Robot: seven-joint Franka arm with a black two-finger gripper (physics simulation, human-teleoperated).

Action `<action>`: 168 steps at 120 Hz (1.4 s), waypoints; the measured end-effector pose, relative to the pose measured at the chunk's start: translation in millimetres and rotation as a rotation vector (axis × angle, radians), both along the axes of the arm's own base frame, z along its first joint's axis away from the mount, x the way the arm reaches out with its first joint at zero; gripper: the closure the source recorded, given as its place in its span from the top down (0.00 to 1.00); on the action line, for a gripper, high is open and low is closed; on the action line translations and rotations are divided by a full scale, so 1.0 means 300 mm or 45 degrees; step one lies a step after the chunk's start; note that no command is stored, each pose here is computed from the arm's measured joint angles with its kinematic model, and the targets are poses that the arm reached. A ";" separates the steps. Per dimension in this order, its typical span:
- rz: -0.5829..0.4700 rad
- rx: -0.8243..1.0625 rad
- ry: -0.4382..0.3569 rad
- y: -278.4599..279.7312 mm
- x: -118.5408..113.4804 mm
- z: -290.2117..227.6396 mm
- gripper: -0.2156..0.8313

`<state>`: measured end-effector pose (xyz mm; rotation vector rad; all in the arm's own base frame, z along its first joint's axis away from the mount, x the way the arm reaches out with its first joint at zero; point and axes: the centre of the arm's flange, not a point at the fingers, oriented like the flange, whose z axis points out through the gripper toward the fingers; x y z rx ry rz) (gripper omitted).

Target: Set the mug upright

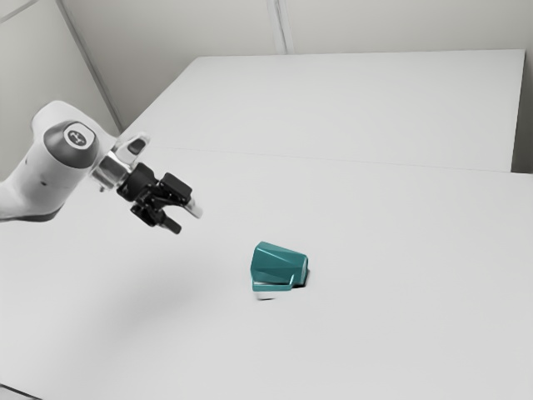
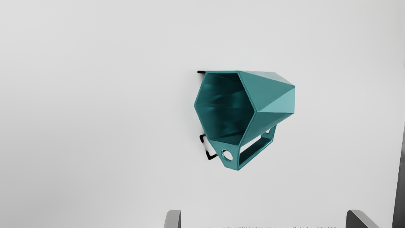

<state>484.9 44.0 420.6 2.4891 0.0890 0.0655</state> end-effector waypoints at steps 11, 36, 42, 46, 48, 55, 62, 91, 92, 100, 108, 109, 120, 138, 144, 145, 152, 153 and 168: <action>-0.027 -0.064 0.005 -0.002 0.003 -0.034 0.76; -0.095 -0.195 0.024 -0.018 0.009 -0.128 0.76; -0.109 -0.223 0.020 -0.019 0.009 -0.141 0.76; -0.117 -0.241 0.015 -0.021 0.008 -0.147 0.76; -0.122 -0.249 0.012 -0.022 0.008 -0.149 0.76; -0.133 -0.279 0.006 -0.027 0.007 -0.163 0.76; -0.141 -0.306 0.002 -0.033 0.009 -0.181 0.76; -0.158 -0.382 -0.006 -0.055 0.039 -0.286 0.75; -0.159 -0.384 -0.007 -0.057 0.040 -0.288 0.75; -0.170 -0.401 -0.018 -0.073 0.053 -0.304 0.75; -0.172 -0.420 -0.024 -0.085 0.063 -0.330 0.75; -0.172 -0.422 -0.025 -0.086 0.063 -0.333 0.75; -0.170 -0.445 -0.034 -0.096 0.070 -0.365 0.75; -0.182 -0.474 -0.060 -0.121 0.092 -0.395 0.75; -0.188 -0.484 -0.066 -0.133 0.095 -0.403 0.75; -0.188 -0.487 -0.066 -0.135 0.095 -0.406 0.74; -0.194 -0.499 -0.068 -0.150 0.096 -0.419 0.74; -0.195 -0.501 -0.069 -0.151 0.096 -0.420 0.74; -0.208 -0.519 -0.074 -0.178 0.098 -0.444 0.74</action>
